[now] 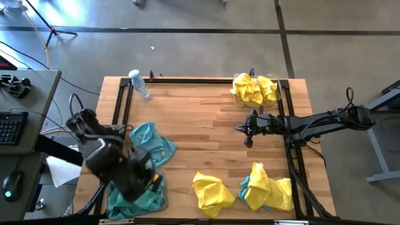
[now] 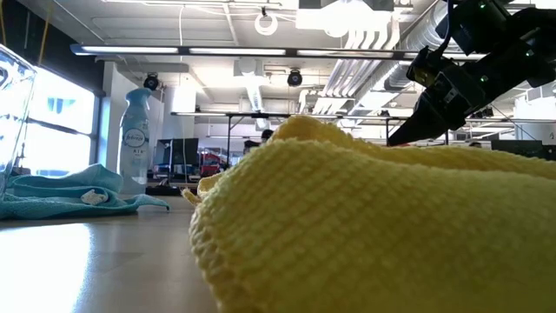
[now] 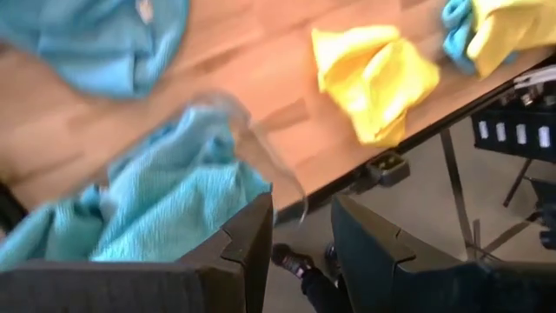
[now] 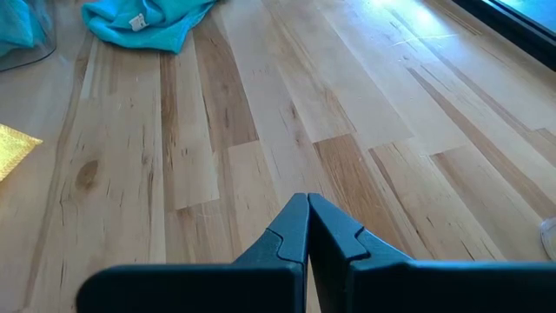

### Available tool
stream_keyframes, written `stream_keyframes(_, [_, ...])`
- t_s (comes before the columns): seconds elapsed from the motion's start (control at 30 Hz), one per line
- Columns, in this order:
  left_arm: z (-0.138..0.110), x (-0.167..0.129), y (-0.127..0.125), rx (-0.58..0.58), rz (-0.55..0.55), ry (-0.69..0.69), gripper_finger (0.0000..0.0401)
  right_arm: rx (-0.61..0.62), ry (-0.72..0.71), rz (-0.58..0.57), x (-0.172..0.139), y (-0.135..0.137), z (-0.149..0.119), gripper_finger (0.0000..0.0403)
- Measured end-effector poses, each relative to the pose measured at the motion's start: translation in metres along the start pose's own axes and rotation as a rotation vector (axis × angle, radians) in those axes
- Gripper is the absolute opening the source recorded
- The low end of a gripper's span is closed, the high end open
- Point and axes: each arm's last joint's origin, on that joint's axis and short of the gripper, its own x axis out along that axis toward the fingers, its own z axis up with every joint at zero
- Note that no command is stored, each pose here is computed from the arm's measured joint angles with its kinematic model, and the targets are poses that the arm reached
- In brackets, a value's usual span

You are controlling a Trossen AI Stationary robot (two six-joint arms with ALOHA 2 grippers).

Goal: Sort microfiber towel by color & place in baskets
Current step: Put the yellow microfiber towel into the top transparent bin

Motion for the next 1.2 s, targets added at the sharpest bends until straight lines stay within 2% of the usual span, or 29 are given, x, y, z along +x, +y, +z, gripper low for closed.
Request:
stream_keyframes(0.37, [0.095, -0.014, 0.002, 0.083, -0.044, -0.097, 0.0108, 0.000, 0.000, 0.000, 0.000, 0.000, 0.000, 0.0000])
stream_keyframes(0.53, [0.129, -0.014, 0.002, 0.139, -0.065, -0.101, 0.0108, 0.000, -0.001, 0.000, 0.000, 0.000, 0.000, 0.0000])
stream_keyframes(0.7, [0.156, -0.013, 0.007, 0.196, -0.073, -0.024, 0.0108, 0.000, 0.000, 0.000, 0.000, 0.000, 0.000, 0.0000])
stream_keyframes(0.9, [0.186, -0.012, 0.015, 0.218, -0.055, -0.052, 0.0108, 0.000, 0.000, 0.000, 0.000, 0.000, 0.000, 0.0000])
stream_keyframes(1.2, [0.210, -0.011, 0.029, 0.224, -0.014, -0.014, 0.0108, 0.000, 0.000, 0.000, 0.000, 0.000, 0.000, 0.0000])
